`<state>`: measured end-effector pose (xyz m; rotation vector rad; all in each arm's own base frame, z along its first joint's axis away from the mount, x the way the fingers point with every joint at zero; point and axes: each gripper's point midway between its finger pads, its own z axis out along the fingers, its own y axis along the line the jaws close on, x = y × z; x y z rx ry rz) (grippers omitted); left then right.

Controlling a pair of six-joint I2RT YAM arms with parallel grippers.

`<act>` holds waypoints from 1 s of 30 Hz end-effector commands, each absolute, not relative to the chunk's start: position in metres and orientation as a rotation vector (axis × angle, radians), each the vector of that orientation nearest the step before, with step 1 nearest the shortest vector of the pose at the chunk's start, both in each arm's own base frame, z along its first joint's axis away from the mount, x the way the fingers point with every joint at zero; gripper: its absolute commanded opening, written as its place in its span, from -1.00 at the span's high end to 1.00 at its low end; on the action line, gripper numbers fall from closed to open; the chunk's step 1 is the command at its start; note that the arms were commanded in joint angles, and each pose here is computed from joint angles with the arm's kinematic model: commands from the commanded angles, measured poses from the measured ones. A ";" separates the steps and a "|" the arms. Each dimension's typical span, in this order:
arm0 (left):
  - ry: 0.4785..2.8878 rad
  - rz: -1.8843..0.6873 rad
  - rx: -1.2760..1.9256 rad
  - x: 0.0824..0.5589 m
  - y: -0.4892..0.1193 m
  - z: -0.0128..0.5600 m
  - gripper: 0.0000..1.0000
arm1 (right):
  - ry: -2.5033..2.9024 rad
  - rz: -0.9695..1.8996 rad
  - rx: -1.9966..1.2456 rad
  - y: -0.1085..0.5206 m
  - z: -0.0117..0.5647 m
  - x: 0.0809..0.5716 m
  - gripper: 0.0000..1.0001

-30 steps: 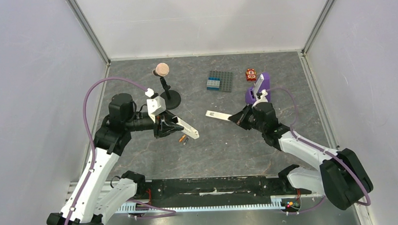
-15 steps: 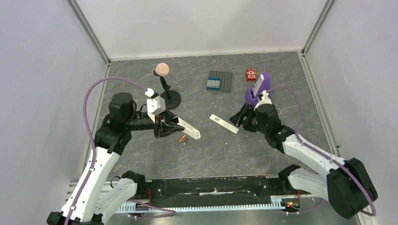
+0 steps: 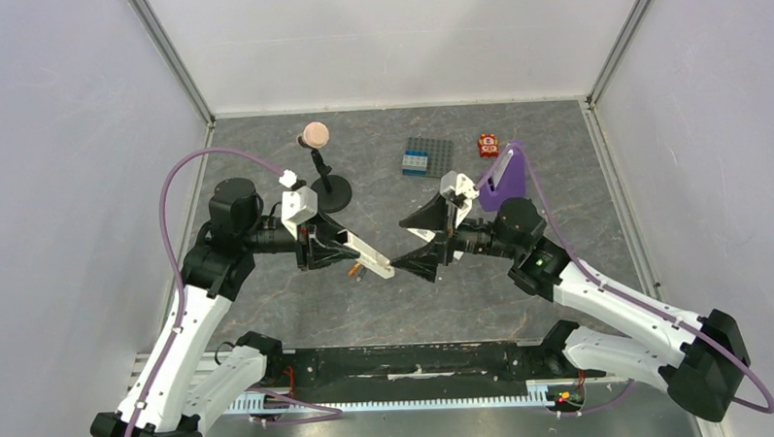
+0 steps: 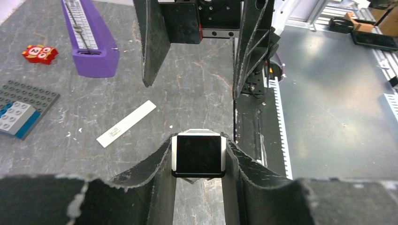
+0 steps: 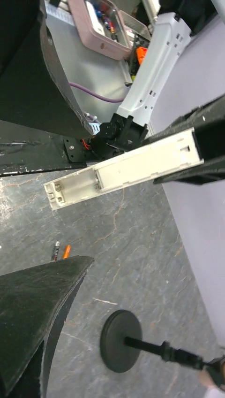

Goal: Load the batteries into the remote control
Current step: Adjust the remote control.

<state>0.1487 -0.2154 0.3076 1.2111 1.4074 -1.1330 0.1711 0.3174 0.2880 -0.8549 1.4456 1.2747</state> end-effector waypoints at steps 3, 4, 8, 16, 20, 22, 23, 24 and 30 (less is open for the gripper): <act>1.292 -1.191 1.254 0.130 -0.217 0.338 0.96 | 1.204 1.247 -1.117 0.342 0.317 0.143 -0.94; 1.290 -1.197 1.256 0.128 -0.217 0.339 0.96 | 1.206 1.240 -1.139 0.347 0.316 0.141 -0.93; 1.282 -1.202 1.260 0.126 -0.217 0.340 0.96 | 1.218 1.213 -1.206 0.361 0.307 0.135 -0.89; 1.262 -1.225 1.275 0.119 -0.217 0.342 0.96 | 1.272 1.225 -1.237 0.373 0.294 0.130 -0.39; 1.259 -1.233 1.281 0.118 -0.217 0.340 0.96 | 1.305 1.226 -1.236 0.378 0.290 0.133 -0.08; 1.262 -1.231 1.278 0.119 -0.217 0.340 0.96 | 1.319 1.219 -1.231 0.379 0.289 0.135 0.11; 1.261 -1.231 1.279 0.119 -0.217 0.340 0.96 | 1.327 1.214 -1.228 0.379 0.288 0.137 0.22; 1.266 -1.228 1.276 0.119 -0.217 0.339 0.96 | 1.336 1.211 -1.223 0.379 0.288 0.138 0.33; 1.337 -1.116 1.187 0.136 -0.213 0.341 0.03 | 1.450 1.111 -1.125 0.372 0.276 0.158 0.57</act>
